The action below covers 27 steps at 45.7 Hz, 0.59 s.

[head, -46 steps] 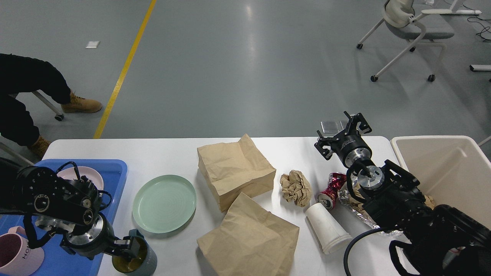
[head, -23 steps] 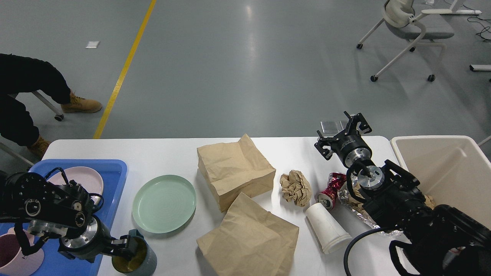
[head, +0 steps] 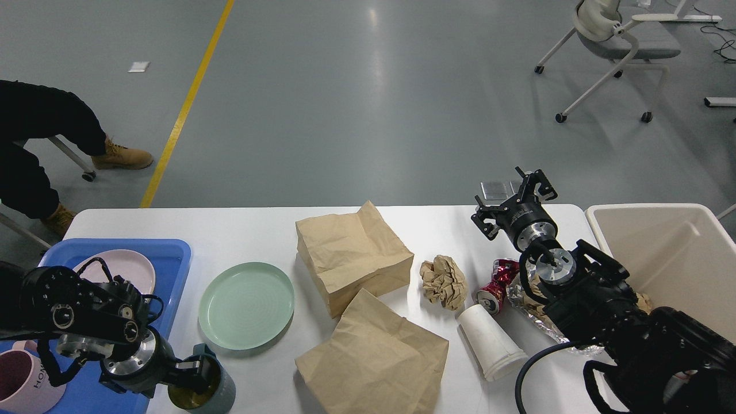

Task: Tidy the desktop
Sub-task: 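Close the left gripper on the teal mug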

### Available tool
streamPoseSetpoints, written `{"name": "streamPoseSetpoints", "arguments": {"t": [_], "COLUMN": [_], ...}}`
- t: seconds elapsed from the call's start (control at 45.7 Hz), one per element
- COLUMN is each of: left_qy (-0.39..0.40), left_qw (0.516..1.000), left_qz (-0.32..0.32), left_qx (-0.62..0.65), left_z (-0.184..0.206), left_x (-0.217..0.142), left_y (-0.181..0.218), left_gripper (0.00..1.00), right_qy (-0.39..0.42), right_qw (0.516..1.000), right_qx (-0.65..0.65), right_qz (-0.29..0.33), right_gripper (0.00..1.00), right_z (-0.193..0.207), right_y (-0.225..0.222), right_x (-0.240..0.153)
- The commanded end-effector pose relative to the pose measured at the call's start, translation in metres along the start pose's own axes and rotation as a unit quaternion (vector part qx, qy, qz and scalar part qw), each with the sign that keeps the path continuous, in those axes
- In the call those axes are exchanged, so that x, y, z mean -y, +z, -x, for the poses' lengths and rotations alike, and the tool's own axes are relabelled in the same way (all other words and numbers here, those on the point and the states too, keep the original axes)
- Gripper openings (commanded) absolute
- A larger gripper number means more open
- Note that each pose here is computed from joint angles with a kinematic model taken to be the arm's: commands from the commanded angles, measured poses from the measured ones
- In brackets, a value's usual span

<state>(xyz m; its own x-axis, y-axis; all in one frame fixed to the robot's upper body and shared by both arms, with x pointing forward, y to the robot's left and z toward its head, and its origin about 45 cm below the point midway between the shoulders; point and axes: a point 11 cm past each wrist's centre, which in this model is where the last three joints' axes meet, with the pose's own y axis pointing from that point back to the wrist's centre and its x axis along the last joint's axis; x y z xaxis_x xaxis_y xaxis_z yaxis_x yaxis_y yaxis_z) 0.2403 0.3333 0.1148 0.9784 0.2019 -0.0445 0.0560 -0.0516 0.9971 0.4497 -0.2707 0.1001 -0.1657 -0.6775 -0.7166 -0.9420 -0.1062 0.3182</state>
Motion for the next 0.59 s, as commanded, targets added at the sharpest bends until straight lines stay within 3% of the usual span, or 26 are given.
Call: {"name": "streamPoseSetpoints", "arguments": {"t": [0.0, 0.153, 0.569], "left_qy": [-0.011, -0.014, -0.013], "left_qw": [1.0, 1.0, 0.999], "left_qz": [-0.005, -0.007, -0.023], "left_qx": [0.001, -0.006, -0.023], "left_z": [0.003, 0.003, -0.011], "left_x": [0.001, 0.0, 0.0], "left_y": [-0.001, 0.0, -0.005], "left_gripper": [0.21, 0.0, 0.0], "right_qy": [-0.001, 0.0, 0.0], "right_qw": [1.0, 1.0, 1.0], "right_qx": [0.0, 0.0, 0.0], "right_qz": [0.0, 0.0, 0.0], "right_gripper": [1.0, 1.0, 1.0], "right_z": [0.0, 0.0, 0.0], "right_y": [0.0, 0.0, 0.0], "right_x": [0.0, 0.0, 0.0]}}
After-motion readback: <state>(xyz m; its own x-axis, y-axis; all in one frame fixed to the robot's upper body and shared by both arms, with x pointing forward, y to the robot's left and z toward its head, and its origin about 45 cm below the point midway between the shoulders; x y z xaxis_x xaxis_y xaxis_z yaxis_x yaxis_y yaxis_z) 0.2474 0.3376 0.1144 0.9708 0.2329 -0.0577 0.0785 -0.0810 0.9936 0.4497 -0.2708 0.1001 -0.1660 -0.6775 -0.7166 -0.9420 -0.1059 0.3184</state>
